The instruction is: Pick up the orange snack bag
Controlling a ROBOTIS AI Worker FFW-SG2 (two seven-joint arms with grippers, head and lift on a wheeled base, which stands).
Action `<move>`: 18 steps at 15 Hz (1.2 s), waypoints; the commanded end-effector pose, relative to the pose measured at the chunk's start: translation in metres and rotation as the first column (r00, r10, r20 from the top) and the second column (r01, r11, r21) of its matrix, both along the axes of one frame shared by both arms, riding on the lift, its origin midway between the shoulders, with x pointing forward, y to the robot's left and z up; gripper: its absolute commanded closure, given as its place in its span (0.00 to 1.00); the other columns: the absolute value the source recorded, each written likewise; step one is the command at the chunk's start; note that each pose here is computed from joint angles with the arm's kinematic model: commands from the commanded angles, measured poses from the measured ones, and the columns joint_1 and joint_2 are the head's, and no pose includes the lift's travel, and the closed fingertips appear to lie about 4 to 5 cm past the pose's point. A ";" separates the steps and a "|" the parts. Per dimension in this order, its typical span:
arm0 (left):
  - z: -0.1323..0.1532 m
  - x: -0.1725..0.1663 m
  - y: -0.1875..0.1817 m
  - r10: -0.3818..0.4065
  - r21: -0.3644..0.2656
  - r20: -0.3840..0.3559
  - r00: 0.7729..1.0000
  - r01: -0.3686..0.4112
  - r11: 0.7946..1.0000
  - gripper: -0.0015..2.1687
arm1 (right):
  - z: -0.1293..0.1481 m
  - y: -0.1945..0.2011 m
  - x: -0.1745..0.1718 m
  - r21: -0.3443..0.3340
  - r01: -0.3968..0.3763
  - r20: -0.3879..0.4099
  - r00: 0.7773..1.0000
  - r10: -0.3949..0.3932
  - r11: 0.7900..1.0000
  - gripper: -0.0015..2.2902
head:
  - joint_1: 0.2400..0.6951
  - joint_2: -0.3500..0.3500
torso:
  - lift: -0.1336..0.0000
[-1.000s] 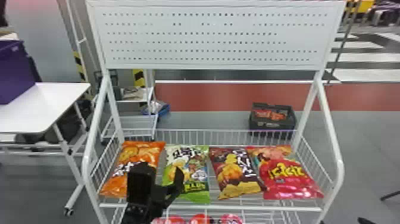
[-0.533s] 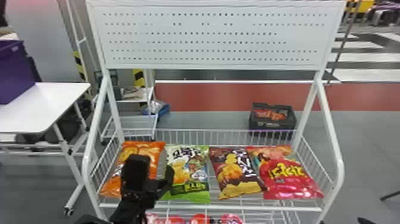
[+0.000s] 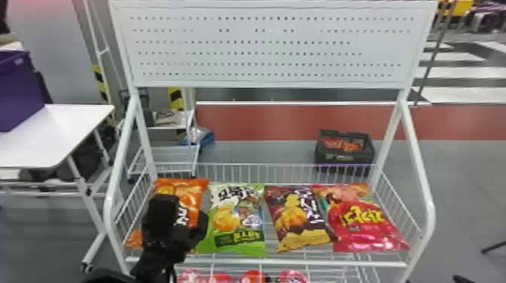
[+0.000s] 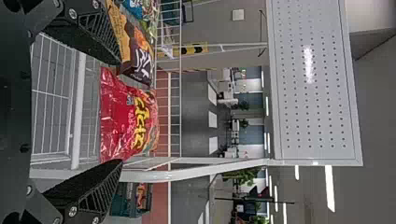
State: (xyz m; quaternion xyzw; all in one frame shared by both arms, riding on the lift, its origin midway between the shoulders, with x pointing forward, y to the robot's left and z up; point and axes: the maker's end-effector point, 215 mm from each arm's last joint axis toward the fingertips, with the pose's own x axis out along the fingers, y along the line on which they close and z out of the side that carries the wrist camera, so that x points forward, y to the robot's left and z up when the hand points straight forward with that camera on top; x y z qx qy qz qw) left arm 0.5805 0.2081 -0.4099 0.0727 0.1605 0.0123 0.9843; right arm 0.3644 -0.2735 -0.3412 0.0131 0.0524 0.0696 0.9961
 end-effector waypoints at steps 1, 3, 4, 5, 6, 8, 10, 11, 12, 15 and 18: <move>-0.004 0.000 0.010 0.017 0.003 -0.013 1.000 -0.017 1.000 0.07 | 0.000 0.001 0.000 0.000 -0.002 0.000 1.000 0.002 1.000 0.06 | 0.57 0.50 | 1.00; -0.011 -0.001 0.018 0.029 0.010 -0.032 0.999 -0.028 1.000 0.08 | 0.000 0.001 0.000 0.000 -0.002 0.001 1.000 0.002 1.000 0.06 | 0.57 0.50 | 1.00; -0.013 0.000 0.023 0.038 0.014 -0.045 0.998 -0.037 0.999 0.09 | 0.001 0.001 0.001 0.000 -0.002 0.003 1.000 0.002 1.000 0.06 | 0.57 0.50 | 1.00; -0.019 -0.001 0.027 0.045 0.018 -0.062 0.997 -0.044 0.999 0.09 | 0.001 0.002 0.001 0.001 -0.003 0.002 1.000 0.003 1.000 0.06 | 0.57 0.50 | 1.00; -0.018 0.000 0.029 0.048 0.017 -0.063 0.997 -0.047 0.999 0.09 | 0.001 0.002 0.001 0.001 -0.003 0.002 1.000 0.003 1.000 0.06 | 0.57 0.50 | 1.00; -0.020 0.000 0.031 0.049 0.019 -0.069 0.996 -0.048 0.999 0.10 | 0.001 0.002 0.001 0.001 -0.003 0.004 1.000 0.003 1.000 0.06 | 0.57 0.50 | 1.00; -0.022 0.000 0.034 0.053 0.016 -0.079 0.995 -0.052 0.999 0.10 | 0.001 0.001 0.001 0.002 -0.002 0.004 1.000 0.002 1.000 0.06 | 0.57 0.50 | 1.00; -0.025 0.000 0.035 0.052 0.019 -0.088 0.995 -0.051 0.999 0.10 | 0.000 0.002 0.001 0.002 -0.002 0.001 1.000 0.002 1.000 0.06 | 0.57 0.50 | 1.00; -0.028 0.000 0.035 0.052 0.024 -0.104 0.993 -0.050 0.998 0.10 | 0.001 0.002 0.002 0.002 -0.002 0.002 1.000 0.002 1.000 0.06 | 0.57 0.50 | 1.00; -0.038 -0.002 0.037 0.051 0.031 -0.140 0.989 -0.047 0.998 0.16 | 0.002 0.001 0.002 0.001 -0.001 0.004 1.000 0.001 1.000 0.06 | 0.57 0.50 | 1.00; -0.046 -0.005 0.034 0.040 0.026 -0.167 0.985 -0.036 0.999 0.34 | 0.002 0.001 0.002 0.001 -0.001 0.004 1.000 0.001 1.000 0.06 | 0.57 0.50 | 1.00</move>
